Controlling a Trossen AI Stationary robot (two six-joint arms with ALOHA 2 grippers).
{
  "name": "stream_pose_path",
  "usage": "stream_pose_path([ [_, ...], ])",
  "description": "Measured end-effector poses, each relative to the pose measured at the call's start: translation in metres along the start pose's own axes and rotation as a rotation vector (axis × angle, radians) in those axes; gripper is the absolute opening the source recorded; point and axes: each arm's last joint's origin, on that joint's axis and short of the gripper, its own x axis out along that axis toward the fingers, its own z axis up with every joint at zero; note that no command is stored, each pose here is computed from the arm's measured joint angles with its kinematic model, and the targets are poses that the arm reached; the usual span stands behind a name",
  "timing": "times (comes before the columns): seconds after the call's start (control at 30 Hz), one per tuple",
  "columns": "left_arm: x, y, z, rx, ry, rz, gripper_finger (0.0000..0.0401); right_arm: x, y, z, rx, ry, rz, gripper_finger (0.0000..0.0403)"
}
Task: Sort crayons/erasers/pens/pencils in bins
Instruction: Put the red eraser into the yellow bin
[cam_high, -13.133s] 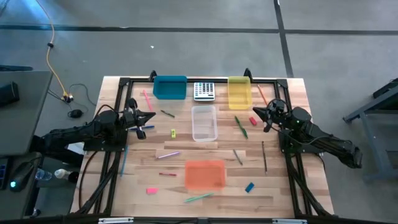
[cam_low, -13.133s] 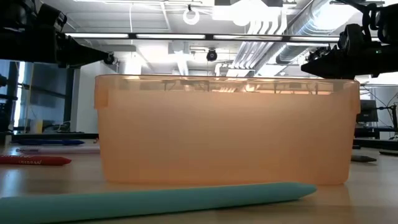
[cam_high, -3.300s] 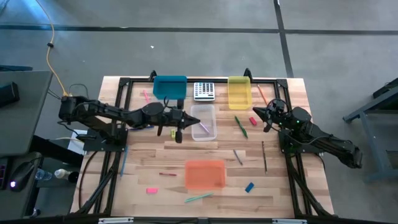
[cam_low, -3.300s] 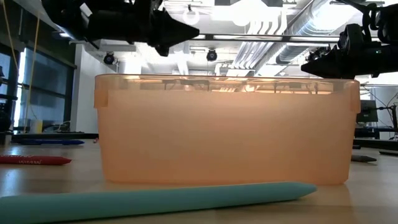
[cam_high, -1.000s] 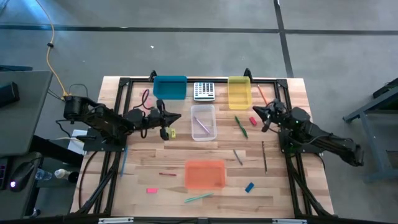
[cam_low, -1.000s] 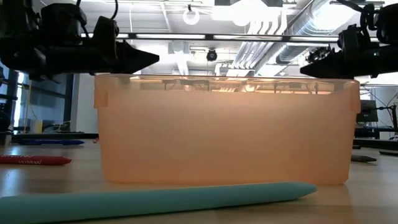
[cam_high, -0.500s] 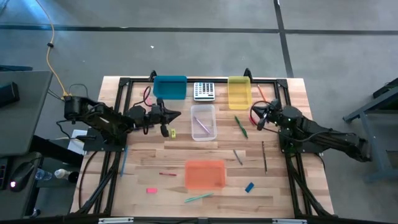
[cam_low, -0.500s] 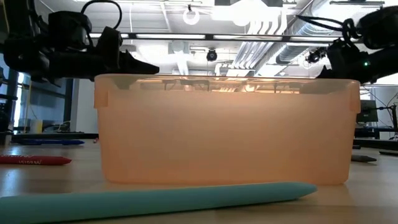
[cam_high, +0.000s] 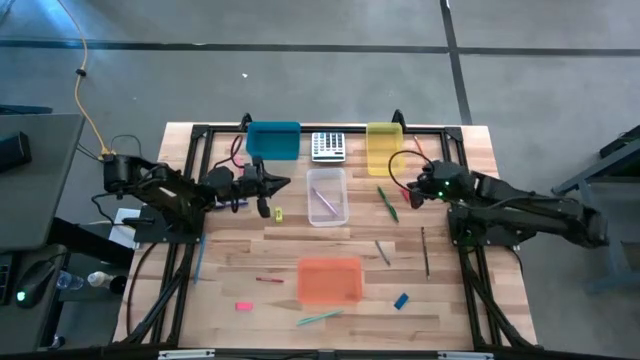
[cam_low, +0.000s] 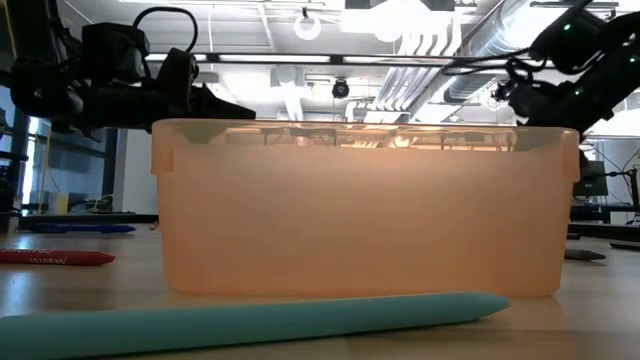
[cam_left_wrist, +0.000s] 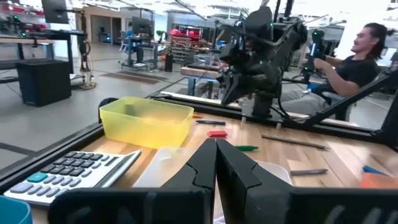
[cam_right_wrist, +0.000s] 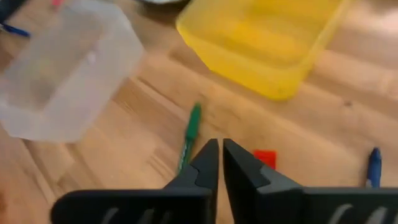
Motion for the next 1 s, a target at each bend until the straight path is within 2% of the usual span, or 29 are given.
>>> stream_pose_path([
  [0.17,0.000,0.000,-0.002,-0.002,0.018,-0.008,0.0000,0.011,0.000,-0.006,0.000,0.103,-0.052,0.0082],
  [0.33,0.000,-0.001,-0.002,-0.016,0.023,-0.035,0.0000,0.021,-0.003,-0.013,0.068,0.185,-0.156,0.0144],
  [0.5,0.000,-0.001,-0.002,-0.024,0.025,-0.048,0.0000,0.029,-0.006,-0.017,0.053,0.244,-0.221,0.0186],
  [0.63,0.000,-0.001,-0.002,-0.029,0.024,-0.049,0.0000,0.036,-0.005,-0.017,0.043,0.257,-0.225,0.0198],
  [0.77,0.000,-0.002,-0.002,0.002,0.020,-0.049,0.0000,0.041,-0.005,-0.018,-0.006,0.277,-0.242,0.0200],
  [0.9,0.000,-0.001,-0.001,-0.029,0.018,-0.046,0.0000,0.047,-0.005,-0.020,-0.027,0.299,-0.252,0.0200],
  [1.0,0.000,-0.001,-0.001,-0.008,0.017,-0.045,0.0000,0.052,-0.006,-0.021,-0.036,0.313,-0.275,0.0200],
])
